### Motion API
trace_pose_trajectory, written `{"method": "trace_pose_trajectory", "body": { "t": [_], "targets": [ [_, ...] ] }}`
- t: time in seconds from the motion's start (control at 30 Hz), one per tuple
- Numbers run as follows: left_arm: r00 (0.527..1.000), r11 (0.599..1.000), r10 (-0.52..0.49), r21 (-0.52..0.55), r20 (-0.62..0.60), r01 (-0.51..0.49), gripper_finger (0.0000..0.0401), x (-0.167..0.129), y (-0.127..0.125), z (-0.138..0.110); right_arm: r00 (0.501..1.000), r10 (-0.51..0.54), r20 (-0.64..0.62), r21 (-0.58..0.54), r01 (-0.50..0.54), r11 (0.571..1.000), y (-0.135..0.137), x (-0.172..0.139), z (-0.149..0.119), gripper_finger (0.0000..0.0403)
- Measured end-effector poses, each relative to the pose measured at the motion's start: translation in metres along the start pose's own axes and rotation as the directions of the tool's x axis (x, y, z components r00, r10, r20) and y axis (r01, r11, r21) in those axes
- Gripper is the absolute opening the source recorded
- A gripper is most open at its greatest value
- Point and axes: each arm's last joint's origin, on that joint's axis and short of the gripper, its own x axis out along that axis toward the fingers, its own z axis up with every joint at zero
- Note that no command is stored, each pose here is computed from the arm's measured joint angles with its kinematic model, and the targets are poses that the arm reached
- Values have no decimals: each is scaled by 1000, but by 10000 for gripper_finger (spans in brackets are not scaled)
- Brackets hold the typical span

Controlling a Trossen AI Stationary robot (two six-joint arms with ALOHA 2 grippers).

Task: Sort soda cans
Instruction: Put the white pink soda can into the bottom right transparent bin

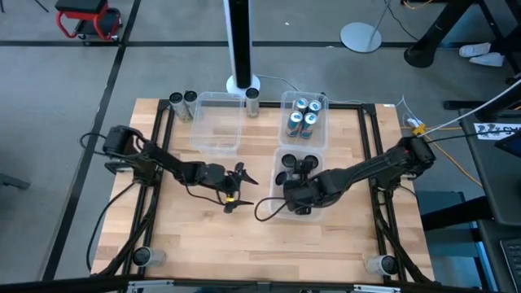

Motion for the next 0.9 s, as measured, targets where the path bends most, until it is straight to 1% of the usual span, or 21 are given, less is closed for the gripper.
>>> {"method": "trace_pose_trajectory", "body": {
  "t": [0.07, 0.13, 0.23, 0.4, 0.57, 0.67, 0.83, 0.9],
  "targets": [
    [1000, 1000, -1, 14, -4, 1, 347, 8, 0, 1, 1000, 16, 3, 11, -16, 1000, -1, 1, 2, 365],
    [1000, 1000, 0, 26, -6, 1, 347, 16, 0, 2, 999, 23, -27, 8, -23, 1000, 1, 11, 2, 365],
    [1000, 999, 2, 33, -14, -1, 347, 28, 1, 2, 998, 53, -22, 6, -53, 999, 3, 19, 6, 365],
    [1000, 999, 10, 45, -16, -9, 347, 45, 5, 2, 995, 82, -57, -10, -83, 996, 7, 38, 8, 365],
    [1000, 999, 8, 45, -22, -7, 347, 55, 5, 2, 996, 91, -22, -50, -92, 994, 11, 46, 13, 359],
    [1000, 999, 6, 45, -28, -5, 347, 56, 4, 1, 995, 97, -20, -56, -98, 994, 12, 46, 14, 330],
    [999, 999, 6, 45, -31, -4, 347, 56, 4, 0, 993, 118, -17, -80, -119, 990, 12, 39, 13, 253],
    [999, 999, 6, 45, -34, -4, 347, 56, 4, 0, 993, 122, -6, -96, -122, 988, 11, 34, 15, 248]
  ]
}}
